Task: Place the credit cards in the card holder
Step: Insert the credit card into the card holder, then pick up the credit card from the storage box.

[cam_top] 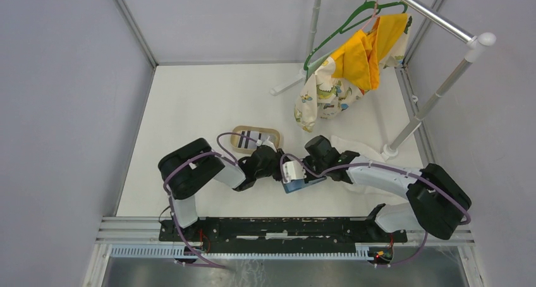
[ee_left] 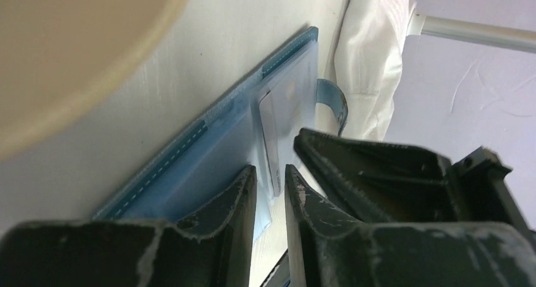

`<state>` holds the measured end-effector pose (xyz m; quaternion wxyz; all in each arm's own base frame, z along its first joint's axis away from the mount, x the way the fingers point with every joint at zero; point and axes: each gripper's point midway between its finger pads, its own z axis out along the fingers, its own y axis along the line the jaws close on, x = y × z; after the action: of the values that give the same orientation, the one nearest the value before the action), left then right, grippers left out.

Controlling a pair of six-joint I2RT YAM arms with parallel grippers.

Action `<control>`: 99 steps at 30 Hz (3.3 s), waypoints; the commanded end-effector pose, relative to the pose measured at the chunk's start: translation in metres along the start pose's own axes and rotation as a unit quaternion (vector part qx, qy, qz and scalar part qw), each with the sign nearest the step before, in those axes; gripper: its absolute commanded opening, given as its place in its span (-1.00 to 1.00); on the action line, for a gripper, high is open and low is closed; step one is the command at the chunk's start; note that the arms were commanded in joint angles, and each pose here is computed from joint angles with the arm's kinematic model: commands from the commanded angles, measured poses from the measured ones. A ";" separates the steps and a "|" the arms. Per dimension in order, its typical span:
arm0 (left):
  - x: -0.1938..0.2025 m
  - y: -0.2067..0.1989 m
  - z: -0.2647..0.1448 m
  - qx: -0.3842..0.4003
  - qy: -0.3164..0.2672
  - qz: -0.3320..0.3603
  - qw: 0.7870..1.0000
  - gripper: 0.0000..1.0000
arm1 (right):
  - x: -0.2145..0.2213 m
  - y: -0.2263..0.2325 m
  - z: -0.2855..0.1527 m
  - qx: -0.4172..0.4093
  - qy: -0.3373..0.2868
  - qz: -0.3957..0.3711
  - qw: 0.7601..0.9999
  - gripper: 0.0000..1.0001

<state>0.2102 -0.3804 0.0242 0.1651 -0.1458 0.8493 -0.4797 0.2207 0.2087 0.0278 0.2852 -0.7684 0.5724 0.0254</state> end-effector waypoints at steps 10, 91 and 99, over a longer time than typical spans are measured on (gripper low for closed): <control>-0.016 -0.008 -0.046 -0.045 -0.030 0.171 0.984 -0.37 | -0.046 -0.029 -0.050 -0.007 -0.200 0.058 0.978 -0.94; -0.140 -0.029 -0.040 -0.026 0.027 0.210 0.977 -0.22 | -0.039 -0.032 -0.068 -0.018 -0.254 0.092 0.963 -0.50; -0.129 -0.037 -0.039 0.015 0.046 0.196 0.979 -0.23 | -0.039 -0.033 -0.069 -0.016 -0.254 0.092 0.963 -0.51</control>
<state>0.3145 -0.3025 0.0634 0.2104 0.0431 0.8912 -0.3996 0.2104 0.2113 0.0946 0.3792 -0.6829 0.5686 0.2579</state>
